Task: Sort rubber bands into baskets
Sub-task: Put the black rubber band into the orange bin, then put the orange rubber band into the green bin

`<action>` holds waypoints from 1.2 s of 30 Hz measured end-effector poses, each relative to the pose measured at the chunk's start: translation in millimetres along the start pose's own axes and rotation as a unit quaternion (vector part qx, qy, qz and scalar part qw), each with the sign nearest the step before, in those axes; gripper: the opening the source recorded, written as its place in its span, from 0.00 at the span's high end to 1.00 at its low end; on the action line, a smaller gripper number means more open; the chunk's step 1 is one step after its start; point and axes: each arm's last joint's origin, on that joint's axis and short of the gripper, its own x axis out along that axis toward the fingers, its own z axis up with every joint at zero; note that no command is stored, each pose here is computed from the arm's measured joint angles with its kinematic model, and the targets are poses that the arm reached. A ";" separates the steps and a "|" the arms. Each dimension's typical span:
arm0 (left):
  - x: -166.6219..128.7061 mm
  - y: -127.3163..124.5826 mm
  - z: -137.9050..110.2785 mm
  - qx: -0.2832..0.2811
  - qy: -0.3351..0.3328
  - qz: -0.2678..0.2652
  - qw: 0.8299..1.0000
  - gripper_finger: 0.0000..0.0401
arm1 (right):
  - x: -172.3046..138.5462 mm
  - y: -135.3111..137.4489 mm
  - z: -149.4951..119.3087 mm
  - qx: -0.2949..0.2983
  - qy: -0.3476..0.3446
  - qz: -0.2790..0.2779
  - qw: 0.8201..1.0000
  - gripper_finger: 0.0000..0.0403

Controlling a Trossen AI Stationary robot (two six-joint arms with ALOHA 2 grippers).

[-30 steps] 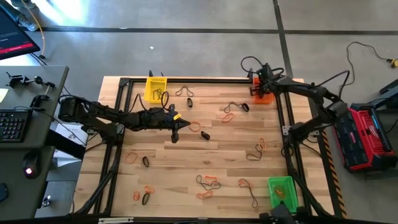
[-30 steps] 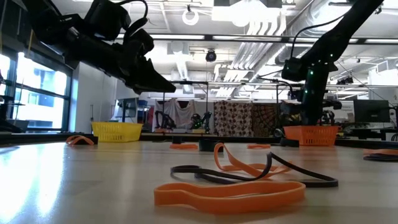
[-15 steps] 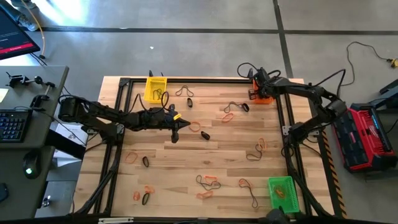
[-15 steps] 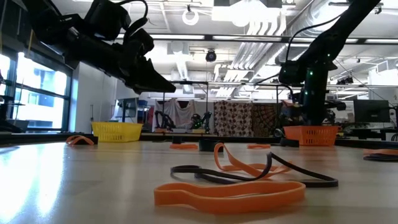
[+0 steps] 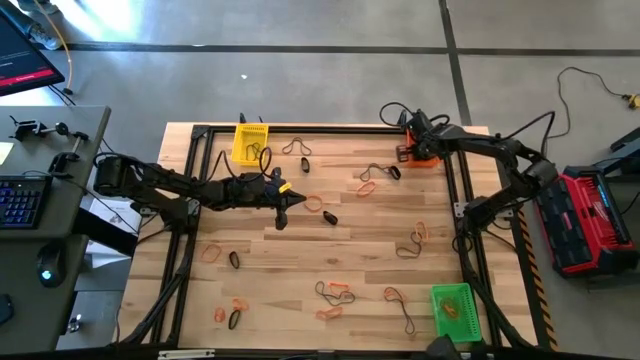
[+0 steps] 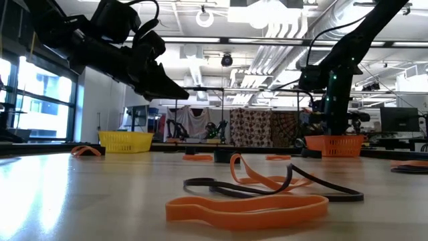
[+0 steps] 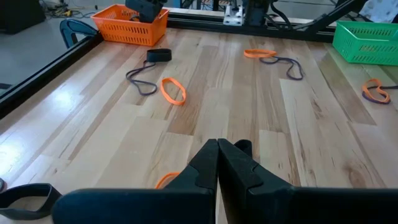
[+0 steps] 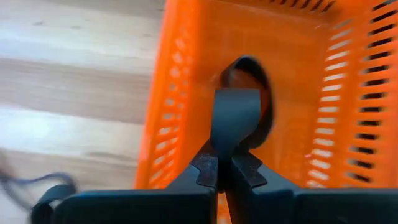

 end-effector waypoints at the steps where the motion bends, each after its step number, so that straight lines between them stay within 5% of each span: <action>1: 0.0 0.0 0.0 0.000 0.000 0.000 1.000 1.00 | -0.1 0.8 -0.4 0.002 0.002 0.005 1.000 1.00; 11: 0.0 -0.2 0.0 0.000 0.000 0.000 1.000 1.00 | 6.6 3.7 -2.6 -0.010 0.020 0.009 1.000 0.97; 23: 0.0 -0.1 0.0 0.000 0.000 0.000 1.000 1.00 | 6.6 3.3 -2.4 -0.026 0.018 0.005 1.000 0.68; 36: 0.0 -0.1 0.0 0.000 0.000 0.000 1.000 1.00 | -23.5 12.2 32.5 -0.038 -0.025 -0.001 0.999 0.70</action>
